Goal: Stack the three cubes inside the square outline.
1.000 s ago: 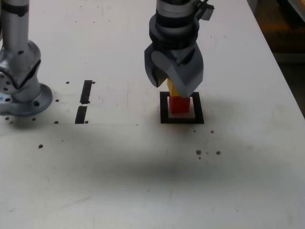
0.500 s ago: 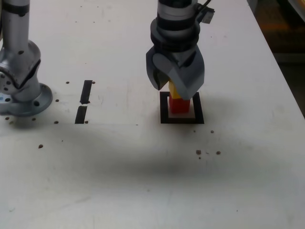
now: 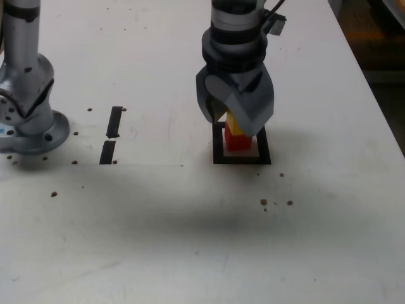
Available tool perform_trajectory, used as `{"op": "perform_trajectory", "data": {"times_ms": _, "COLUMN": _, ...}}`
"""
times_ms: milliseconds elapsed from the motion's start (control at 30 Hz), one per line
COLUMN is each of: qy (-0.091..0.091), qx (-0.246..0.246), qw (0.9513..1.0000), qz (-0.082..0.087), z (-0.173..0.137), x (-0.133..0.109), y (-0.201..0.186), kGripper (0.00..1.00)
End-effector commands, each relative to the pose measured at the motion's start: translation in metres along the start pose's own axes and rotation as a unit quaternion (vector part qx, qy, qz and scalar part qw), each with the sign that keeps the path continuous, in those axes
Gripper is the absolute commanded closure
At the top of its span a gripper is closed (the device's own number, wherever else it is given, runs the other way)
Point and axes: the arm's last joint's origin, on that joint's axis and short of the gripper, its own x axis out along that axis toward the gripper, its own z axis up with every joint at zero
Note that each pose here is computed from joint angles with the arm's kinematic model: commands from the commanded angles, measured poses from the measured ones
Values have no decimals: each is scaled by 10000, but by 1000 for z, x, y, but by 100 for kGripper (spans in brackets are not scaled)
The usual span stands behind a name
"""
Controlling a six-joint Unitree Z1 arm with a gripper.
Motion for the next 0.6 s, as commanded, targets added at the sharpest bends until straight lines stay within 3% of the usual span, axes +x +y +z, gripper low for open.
{"op": "perform_trajectory", "data": {"times_ms": 0, "qy": 19, "qx": -7, "qw": 10000, "qz": -34, "z": -1, "x": 2, "y": 0, "kGripper": 37}}
{"op": "perform_trajectory", "data": {"times_ms": 100, "qy": 24, "qx": -19, "qw": 10000, "qz": -59, "z": -2, "x": 3, "y": 0, "kGripper": 19}}
{"op": "perform_trajectory", "data": {"times_ms": 200, "qy": -9, "qx": -25, "qw": 10000, "qz": -42, "z": -2, "x": 2, "y": 1, "kGripper": 8}}
{"op": "perform_trajectory", "data": {"times_ms": 433, "qy": 52, "qx": -104, "qw": 9999, "qz": -15, "z": -10, "x": -5, "y": 0, "kGripper": 1}}
{"op": "perform_trajectory", "data": {"times_ms": 567, "qy": 159, "qx": -219, "qw": 9996, "qz": 32, "z": -30, "x": -28, "y": 0, "kGripper": 0}}
